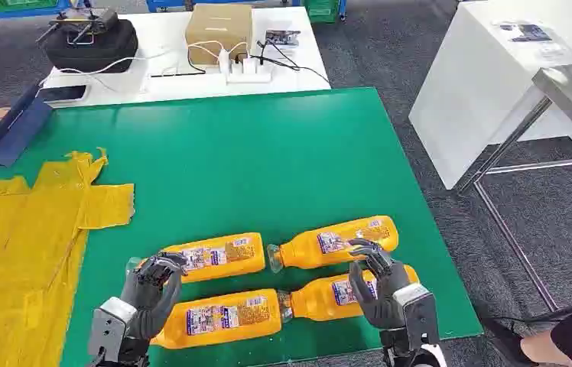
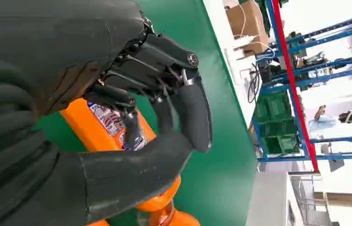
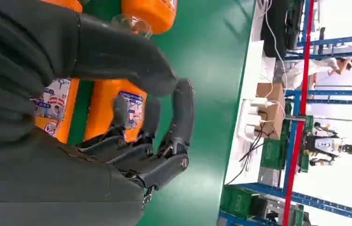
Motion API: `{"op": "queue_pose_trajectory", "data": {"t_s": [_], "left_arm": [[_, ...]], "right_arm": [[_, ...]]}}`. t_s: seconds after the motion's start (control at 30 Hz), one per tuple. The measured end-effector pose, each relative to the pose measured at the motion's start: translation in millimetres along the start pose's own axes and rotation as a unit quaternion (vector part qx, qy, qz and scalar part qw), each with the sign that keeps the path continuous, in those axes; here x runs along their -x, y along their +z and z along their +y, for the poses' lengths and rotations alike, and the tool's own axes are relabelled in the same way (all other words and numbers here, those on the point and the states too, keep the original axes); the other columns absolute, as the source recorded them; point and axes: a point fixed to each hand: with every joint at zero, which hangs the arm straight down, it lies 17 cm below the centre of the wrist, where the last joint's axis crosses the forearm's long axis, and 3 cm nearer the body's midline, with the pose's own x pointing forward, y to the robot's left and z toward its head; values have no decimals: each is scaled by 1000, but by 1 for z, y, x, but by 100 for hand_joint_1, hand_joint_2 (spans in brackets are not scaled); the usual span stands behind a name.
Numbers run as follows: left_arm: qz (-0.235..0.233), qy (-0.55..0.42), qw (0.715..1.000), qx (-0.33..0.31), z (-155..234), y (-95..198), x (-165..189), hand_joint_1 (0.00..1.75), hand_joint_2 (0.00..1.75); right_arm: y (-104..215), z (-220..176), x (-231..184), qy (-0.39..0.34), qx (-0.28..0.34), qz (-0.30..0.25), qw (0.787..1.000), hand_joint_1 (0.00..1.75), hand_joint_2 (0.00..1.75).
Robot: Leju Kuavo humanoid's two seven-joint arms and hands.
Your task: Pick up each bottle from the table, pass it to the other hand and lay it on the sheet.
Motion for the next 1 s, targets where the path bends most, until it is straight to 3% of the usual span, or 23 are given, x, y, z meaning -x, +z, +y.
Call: {"op": "queue_pose_trajectory", "data": {"t_s": [0.1,0.17,0.23,0.4,0.7,0.73,0.77,0.8,1.0], "left_arm": [[-15,-11,1000,-14,5,-1,-5,175,175],[-65,-40,995,-60,23,-9,-29,175,175],[-89,-50,992,-79,33,-24,-48,175,175],[-105,-53,989,-87,36,-30,-62,175,175],[-113,-53,988,-88,35,-31,-67,175,175],[-114,-53,988,-88,35,-32,-68,175,175],[-116,-54,988,-89,36,-33,-69,35,175],[-118,-55,988,-89,36,-34,-70,0,175],[-126,-60,986,-94,42,-43,-76,0,175]], "right_arm": [[-2,3,-9,-3,-1,-24,1000,175,175],[-23,16,-52,-17,11,-110,994,175,175],[-51,35,-88,-34,26,-155,987,175,175],[-66,62,-118,-63,13,-184,981,175,175],[-69,80,-128,-102,-16,-189,976,175,175],[-71,80,-129,-102,-18,-190,976,127,175],[-74,81,-129,-99,-20,-189,977,12,175],[-77,82,-130,-90,-22,-189,978,0,175],[-97,102,-125,6,-60,-178,982,0,175]]}}
